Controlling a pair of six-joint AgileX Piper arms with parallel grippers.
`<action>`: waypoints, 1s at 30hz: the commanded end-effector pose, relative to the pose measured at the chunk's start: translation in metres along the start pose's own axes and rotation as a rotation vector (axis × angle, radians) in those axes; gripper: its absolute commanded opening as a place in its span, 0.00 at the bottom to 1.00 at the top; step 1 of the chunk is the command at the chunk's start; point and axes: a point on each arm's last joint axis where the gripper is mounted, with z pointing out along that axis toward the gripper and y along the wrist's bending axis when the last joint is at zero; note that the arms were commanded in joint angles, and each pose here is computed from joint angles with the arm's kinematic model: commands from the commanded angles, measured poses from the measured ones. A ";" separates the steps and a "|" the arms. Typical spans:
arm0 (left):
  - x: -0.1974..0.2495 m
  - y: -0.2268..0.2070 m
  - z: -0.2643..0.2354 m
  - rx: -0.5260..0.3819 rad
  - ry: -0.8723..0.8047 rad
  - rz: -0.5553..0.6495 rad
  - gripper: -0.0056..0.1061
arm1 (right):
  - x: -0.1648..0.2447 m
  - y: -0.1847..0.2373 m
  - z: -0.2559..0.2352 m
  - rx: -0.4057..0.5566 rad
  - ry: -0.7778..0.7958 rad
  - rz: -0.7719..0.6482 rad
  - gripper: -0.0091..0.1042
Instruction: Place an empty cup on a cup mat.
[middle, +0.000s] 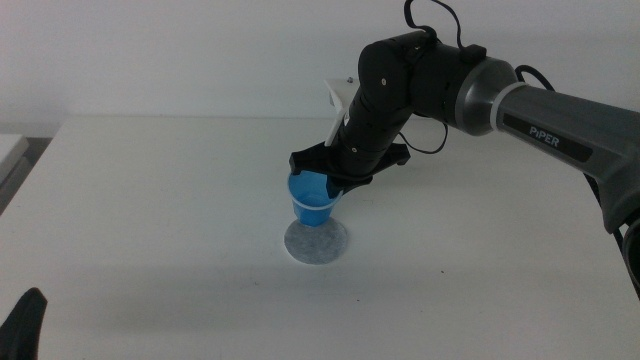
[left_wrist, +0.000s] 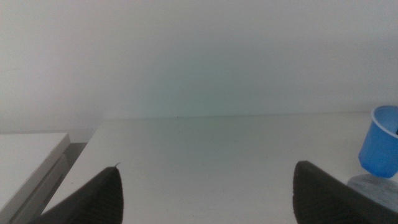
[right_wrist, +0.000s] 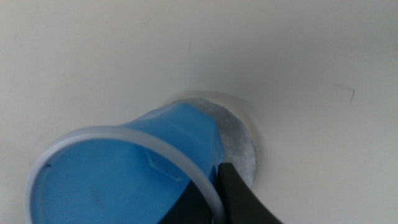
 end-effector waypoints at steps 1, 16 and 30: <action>-0.001 0.000 0.000 0.002 -0.016 -0.001 0.89 | -0.002 0.001 0.000 0.002 -0.022 0.001 0.06; -0.001 0.000 0.000 0.002 -0.016 -0.001 0.89 | 0.005 -0.002 0.024 0.023 0.062 -0.007 0.12; -0.001 0.000 0.000 0.002 -0.016 -0.001 0.89 | 0.006 -0.003 0.022 0.025 0.081 -0.029 0.38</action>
